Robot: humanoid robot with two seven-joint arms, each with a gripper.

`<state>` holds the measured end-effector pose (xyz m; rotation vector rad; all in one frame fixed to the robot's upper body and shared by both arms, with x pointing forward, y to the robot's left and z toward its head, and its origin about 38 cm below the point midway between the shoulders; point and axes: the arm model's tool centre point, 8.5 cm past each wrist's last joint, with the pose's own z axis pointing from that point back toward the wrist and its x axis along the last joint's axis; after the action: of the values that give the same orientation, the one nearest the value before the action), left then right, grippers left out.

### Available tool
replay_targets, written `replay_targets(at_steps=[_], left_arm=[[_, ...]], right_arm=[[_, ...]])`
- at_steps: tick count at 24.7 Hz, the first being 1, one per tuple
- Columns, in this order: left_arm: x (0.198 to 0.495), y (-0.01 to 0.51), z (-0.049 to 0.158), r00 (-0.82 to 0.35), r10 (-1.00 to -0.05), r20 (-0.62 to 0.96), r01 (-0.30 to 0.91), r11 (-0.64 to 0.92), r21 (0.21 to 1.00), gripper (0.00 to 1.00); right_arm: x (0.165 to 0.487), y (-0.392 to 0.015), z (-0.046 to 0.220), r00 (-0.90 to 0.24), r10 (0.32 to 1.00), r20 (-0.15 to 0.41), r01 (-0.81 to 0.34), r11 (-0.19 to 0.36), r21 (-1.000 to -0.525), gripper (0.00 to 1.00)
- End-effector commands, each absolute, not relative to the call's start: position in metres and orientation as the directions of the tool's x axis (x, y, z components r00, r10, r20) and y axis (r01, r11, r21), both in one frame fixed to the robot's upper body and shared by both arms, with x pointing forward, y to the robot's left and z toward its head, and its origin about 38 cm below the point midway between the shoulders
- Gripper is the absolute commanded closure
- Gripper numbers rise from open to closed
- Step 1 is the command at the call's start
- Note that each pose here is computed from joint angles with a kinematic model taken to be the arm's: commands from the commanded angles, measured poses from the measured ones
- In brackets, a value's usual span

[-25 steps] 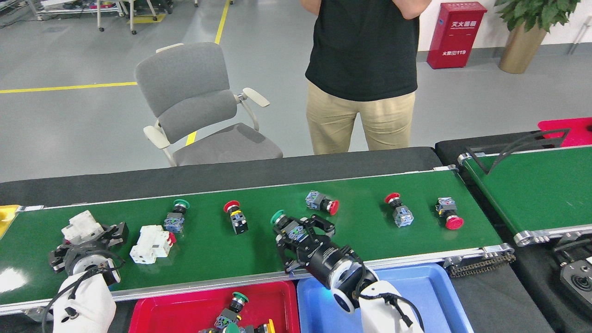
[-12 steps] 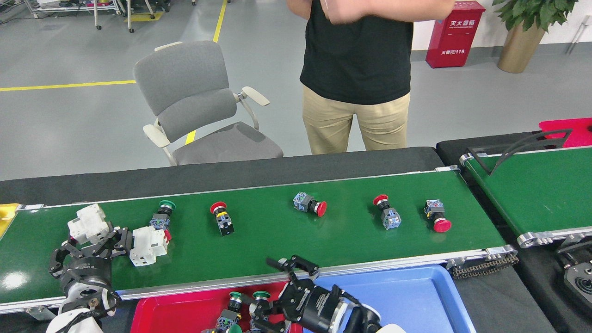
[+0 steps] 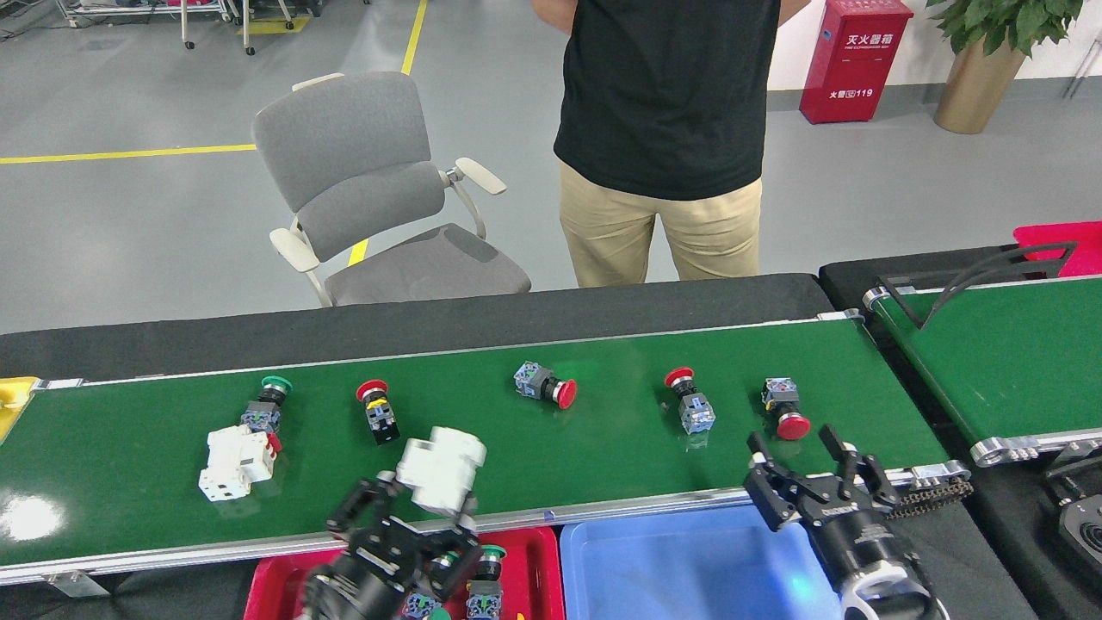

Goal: Pick switch part from conveyor to tray

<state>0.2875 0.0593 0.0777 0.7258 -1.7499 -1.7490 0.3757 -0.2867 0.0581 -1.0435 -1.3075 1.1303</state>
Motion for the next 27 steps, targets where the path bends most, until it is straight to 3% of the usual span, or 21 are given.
replay_targets(at_steps=[1, 3, 4, 5, 14, 17, 20, 22, 24, 25, 27], left_arm=[[0.280, 0.029, 0.087, -0.712, -0.702, -0.010, 0.005, -0.019, 1.000, 0.59], [0.268, 0.000, 0.088, -0.717, -0.697, -0.030, 0.014, -0.057, 0.998, 0.13], [0.265, -0.007, 0.089, -0.707, -0.707, -0.029, 0.017, -0.058, 0.998, 0.04], [0.263, -0.010, 0.089, -0.696, -0.718, -0.025, 0.020, -0.053, 0.998, 0.01], [0.278, 0.014, 0.093, -0.630, -0.776, -0.026, 0.006, -0.038, 0.999, 0.00], [0.312, 0.095, 0.089, -0.429, -0.902, -0.045, -0.024, -0.039, 0.999, 0.00], [0.334, 0.199, 0.083, -0.214, -0.969, -0.122, -0.032, -0.117, 0.993, 0.00], [0.336, 0.271, 0.068, -0.119, -0.978, -0.172, 0.023, -0.176, 0.984, 0.00], [0.329, 0.311, 0.061, -0.109, -0.983, -0.148, 0.058, -0.155, 0.986, 0.00], [0.325, 0.325, 0.061, -0.117, -0.986, -0.121, 0.061, -0.128, 0.990, 0.00], [0.322, 0.331, 0.059, -0.123, -0.987, -0.105, 0.066, -0.114, 0.991, 0.00]], right_arm=[[0.379, -0.292, 0.070, -0.033, 0.987, 0.160, 0.014, 0.161, -0.987, 0.00], [0.376, -0.291, 0.070, -0.040, 0.987, 0.157, 0.012, 0.157, -0.987, 0.00], [0.375, -0.291, 0.070, -0.044, 0.987, 0.154, 0.010, 0.155, -0.988, 0.00], [0.376, -0.290, 0.071, -0.051, 0.987, 0.154, 0.010, 0.155, -0.988, 0.00], [0.376, -0.282, 0.059, -0.055, 0.986, 0.161, -0.107, 0.154, -0.982, 0.00], [0.376, -0.282, 0.056, -0.051, 0.985, 0.167, -0.115, 0.160, -0.980, 0.00], [0.381, -0.267, 0.046, -0.061, 0.979, 0.197, -0.169, 0.184, -0.968, 0.00], [0.391, -0.248, 0.043, -0.091, 0.971, 0.220, -0.208, 0.197, -0.958, 0.02], [0.397, -0.241, 0.042, -0.103, 0.969, 0.225, -0.219, 0.199, -0.955, 0.16], [0.398, -0.239, 0.039, -0.101, 0.969, 0.227, -0.229, 0.200, -0.953, 0.32], [0.400, -0.235, 0.037, -0.108, 0.969, 0.220, -0.239, 0.190, -0.952, 0.53]])
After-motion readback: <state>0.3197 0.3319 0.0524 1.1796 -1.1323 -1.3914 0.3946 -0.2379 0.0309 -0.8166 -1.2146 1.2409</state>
